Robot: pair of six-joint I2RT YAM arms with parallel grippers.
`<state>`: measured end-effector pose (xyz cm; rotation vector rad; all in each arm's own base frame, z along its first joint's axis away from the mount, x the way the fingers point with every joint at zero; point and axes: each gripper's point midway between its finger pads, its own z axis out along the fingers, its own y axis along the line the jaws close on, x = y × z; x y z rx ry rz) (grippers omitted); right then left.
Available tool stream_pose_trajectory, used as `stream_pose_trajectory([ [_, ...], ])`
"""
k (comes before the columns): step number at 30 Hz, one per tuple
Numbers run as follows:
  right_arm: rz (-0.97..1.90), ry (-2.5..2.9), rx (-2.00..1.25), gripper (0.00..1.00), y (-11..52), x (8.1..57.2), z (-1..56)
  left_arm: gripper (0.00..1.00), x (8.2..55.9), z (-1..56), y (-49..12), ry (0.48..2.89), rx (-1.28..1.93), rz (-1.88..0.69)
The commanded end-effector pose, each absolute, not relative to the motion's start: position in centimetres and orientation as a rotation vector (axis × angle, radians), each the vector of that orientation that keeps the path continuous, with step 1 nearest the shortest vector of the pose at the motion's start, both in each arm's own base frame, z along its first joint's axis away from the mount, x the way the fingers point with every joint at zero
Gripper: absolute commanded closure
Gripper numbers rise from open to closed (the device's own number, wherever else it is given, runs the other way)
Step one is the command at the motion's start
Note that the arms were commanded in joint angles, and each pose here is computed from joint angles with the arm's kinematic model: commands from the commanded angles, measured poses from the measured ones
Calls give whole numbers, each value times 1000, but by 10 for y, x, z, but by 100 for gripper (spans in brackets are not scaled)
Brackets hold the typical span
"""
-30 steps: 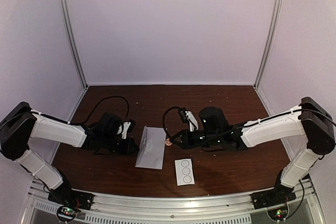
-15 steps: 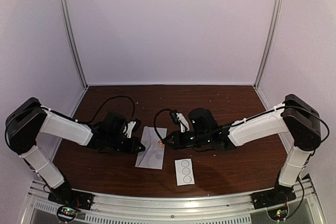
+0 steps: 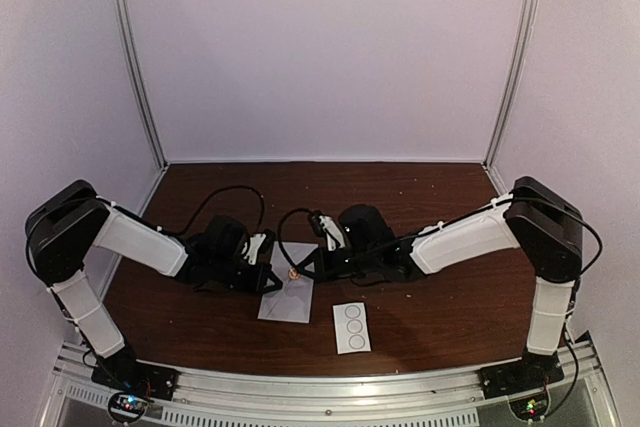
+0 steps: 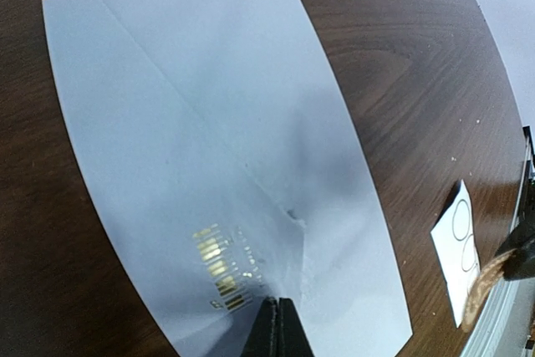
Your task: Place the letter into the envelope and seal it
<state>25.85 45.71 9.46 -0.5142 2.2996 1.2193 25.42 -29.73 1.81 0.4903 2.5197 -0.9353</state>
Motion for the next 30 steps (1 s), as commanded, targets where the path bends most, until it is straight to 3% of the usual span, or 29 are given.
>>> stream_pose_trajectory([
  [1, 1201, 2346, -470, 100, 458, 270, 80, 100, 258, 20, -301, 2486, 515, -949],
  [30, 1194, 2389, -462, 100, 472, 299, 42, 100, 254, 14, -302, 2507, 522, -963],
])
